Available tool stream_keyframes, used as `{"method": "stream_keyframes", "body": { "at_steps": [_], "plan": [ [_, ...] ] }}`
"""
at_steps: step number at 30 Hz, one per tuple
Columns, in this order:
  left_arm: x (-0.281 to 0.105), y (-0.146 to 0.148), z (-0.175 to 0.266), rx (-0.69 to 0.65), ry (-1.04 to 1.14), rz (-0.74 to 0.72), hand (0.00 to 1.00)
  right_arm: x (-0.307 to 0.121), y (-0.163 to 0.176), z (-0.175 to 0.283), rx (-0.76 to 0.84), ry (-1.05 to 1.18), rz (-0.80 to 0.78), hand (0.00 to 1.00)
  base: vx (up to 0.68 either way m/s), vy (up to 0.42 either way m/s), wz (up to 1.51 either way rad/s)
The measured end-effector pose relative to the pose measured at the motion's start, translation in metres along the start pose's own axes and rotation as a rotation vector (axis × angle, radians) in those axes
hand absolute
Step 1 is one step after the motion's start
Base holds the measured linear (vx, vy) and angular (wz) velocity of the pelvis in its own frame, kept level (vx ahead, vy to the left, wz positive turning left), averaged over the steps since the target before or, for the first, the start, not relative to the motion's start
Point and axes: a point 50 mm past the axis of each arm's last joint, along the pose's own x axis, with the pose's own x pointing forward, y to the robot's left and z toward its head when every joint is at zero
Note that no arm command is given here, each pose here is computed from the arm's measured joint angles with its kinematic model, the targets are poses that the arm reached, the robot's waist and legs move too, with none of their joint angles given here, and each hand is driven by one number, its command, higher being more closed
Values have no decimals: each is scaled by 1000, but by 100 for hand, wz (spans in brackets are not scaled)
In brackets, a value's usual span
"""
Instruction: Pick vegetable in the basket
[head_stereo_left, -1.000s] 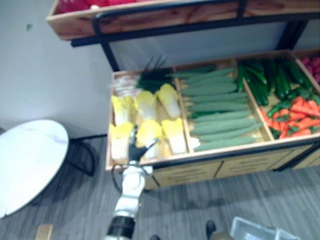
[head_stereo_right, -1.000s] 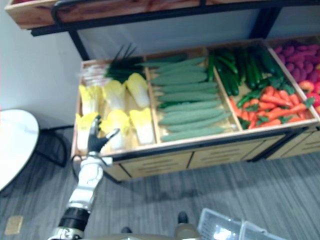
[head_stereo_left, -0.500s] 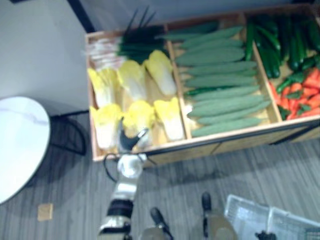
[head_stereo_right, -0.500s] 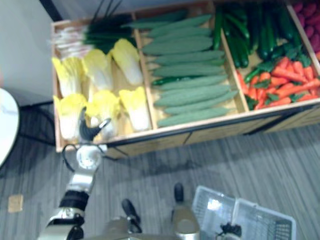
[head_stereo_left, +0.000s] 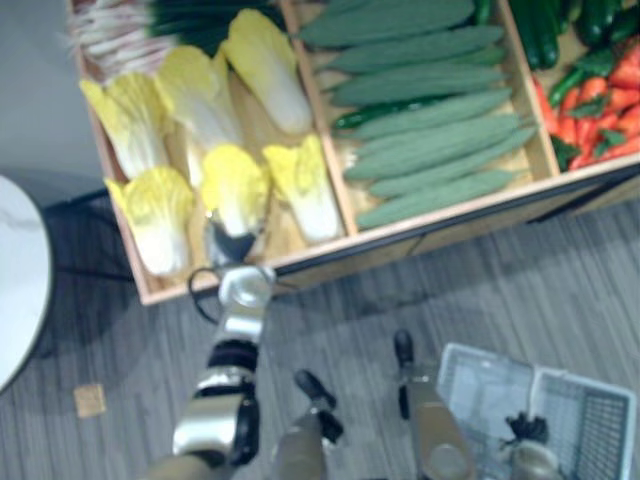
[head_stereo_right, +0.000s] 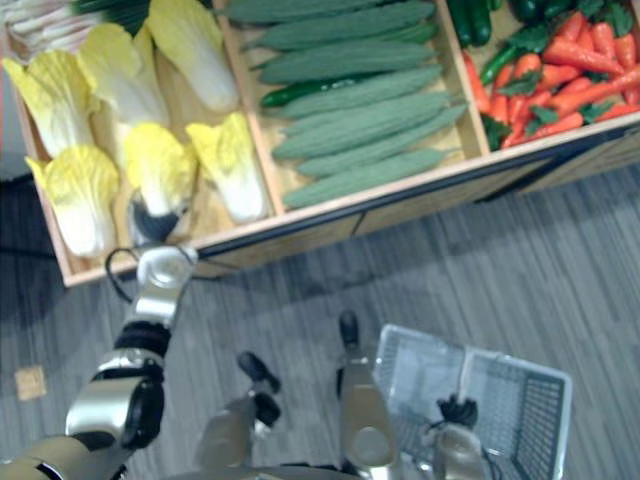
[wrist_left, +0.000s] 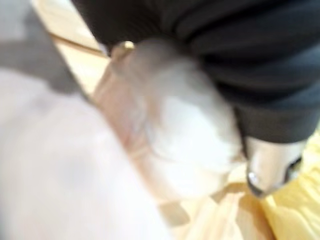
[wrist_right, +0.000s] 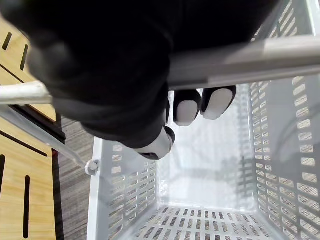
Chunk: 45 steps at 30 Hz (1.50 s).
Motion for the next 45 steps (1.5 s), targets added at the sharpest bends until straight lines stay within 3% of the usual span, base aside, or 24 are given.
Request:
{"method": "stream_keyframes", "body": {
  "at_steps": [6,11,14,18,21,23,27,30,34,38,41,45],
  "plan": [
    [23,14,22,1,-33,52,100,-2,10,1,-6,-6,57,100,-23,-9,0],
    [20,5,28,-23,-39,-31,100,-5,16,-5,12,19,76,100,61,8,11],
    [15,9,51,-77,-140,-7,100,-7,17,-15,6,58,82,100,62,3,16],
    [-9,50,60,-137,-309,140,100,-5,13,-19,-34,74,79,100,57,-34,-25],
    [-34,58,44,-73,-338,167,100,2,-6,-11,-81,48,40,100,-13,112,-57],
    [-57,42,50,-67,-398,99,100,4,-23,-13,-134,44,5,100,-37,172,-14],
    [-93,34,60,-11,-559,17,100,-1,-20,-6,-193,-29,19,100,-76,153,-56],
    [-118,17,64,-15,-640,-122,100,-4,-23,8,-198,-100,10,100,-51,94,-69],
    [-145,4,38,-26,-562,-344,100,-6,-19,32,-275,-225,10,100,55,51,-116],
    [-156,-5,-3,16,-388,-518,100,-9,19,95,-234,-447,73,100,-95,-4,-189],
    [-179,-14,-34,10,-225,-654,100,-19,49,114,-280,-543,159,100,-11,-84,-161],
    [-201,-30,-48,21,-167,-798,100,-46,89,116,-303,-617,332,100,56,-117,-145]
  ]
}}
